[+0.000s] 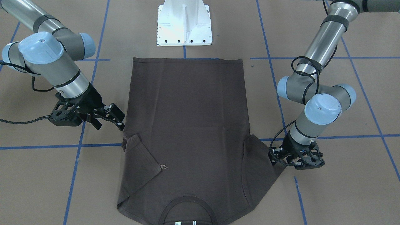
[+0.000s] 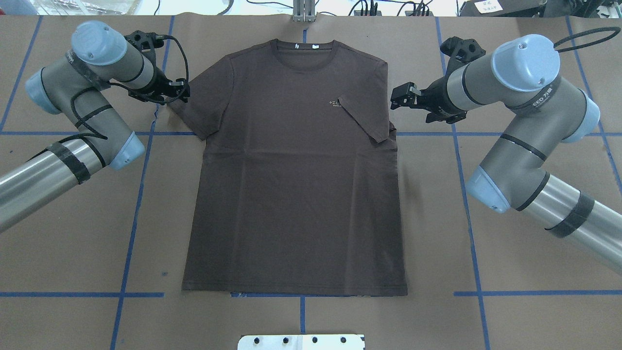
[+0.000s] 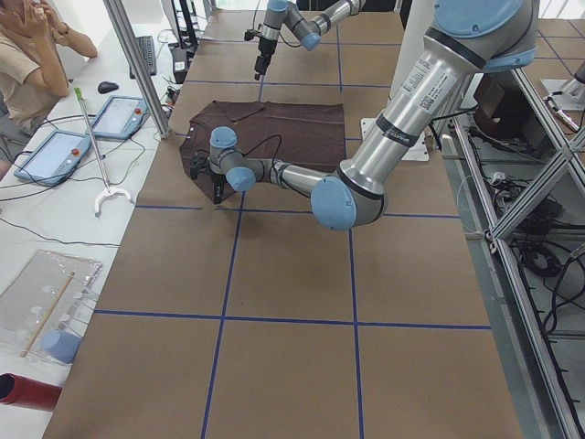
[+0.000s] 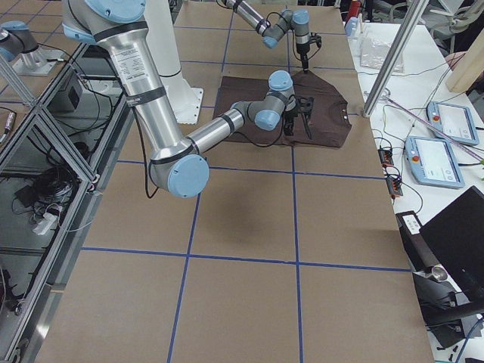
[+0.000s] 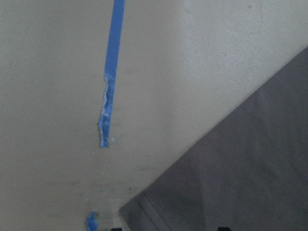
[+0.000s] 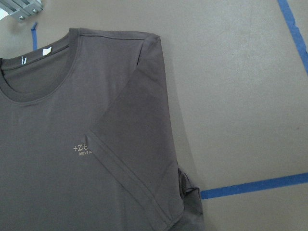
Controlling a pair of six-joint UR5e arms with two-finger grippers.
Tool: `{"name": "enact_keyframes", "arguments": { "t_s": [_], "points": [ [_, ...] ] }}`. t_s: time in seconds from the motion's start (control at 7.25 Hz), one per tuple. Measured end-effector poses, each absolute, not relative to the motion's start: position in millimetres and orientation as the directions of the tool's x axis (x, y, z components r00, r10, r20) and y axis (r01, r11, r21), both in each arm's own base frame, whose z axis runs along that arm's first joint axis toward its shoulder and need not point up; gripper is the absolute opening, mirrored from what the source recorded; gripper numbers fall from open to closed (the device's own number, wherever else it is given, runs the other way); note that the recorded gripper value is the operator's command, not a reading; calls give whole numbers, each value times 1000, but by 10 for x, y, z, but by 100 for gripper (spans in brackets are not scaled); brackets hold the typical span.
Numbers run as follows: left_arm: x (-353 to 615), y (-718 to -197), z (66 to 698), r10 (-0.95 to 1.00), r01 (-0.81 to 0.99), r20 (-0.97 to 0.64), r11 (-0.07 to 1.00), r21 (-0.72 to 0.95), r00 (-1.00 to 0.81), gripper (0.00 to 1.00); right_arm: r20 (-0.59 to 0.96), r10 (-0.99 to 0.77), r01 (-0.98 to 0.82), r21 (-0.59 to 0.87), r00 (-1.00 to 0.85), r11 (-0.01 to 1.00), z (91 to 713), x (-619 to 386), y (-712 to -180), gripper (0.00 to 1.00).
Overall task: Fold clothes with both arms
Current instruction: 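Reach the left gripper to the other sleeve while the right gripper holds back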
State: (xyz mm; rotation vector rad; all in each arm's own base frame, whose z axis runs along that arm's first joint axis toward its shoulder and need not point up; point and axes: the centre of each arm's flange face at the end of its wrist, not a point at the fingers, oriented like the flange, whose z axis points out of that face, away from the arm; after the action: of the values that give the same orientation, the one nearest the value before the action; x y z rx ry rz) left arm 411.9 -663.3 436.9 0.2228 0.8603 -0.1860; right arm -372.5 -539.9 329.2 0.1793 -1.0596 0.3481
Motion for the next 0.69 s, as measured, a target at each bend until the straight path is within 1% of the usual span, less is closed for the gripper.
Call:
{"name": "enact_keyframes", "arguments": {
  "t_s": [0.14, 0.41, 0.55, 0.69],
  "points": [
    [4120, -6641, 4385, -72, 253, -765, 960, 122, 640, 63, 876, 194, -364, -22, 442, 931, 3295, -3729, -5401, 100],
    [4123, -6648, 4425, -67, 254, -767, 959, 128, 638, 25, 876, 193, -363, -22, 442, 931, 3292, -3734, -5403, 100],
    [4122, -6651, 4445, -67, 255, -768, 958, 128, 638, 0, 876, 194, -364, -22, 442, 931, 3293, -3735, -5404, 100],
    [4117, -6658, 4461, -67, 255, -767, 958, 128, 639, 0, 876, 193, -364, -22, 442, 931, 3293, -3736, -5405, 100]
  ]
}}
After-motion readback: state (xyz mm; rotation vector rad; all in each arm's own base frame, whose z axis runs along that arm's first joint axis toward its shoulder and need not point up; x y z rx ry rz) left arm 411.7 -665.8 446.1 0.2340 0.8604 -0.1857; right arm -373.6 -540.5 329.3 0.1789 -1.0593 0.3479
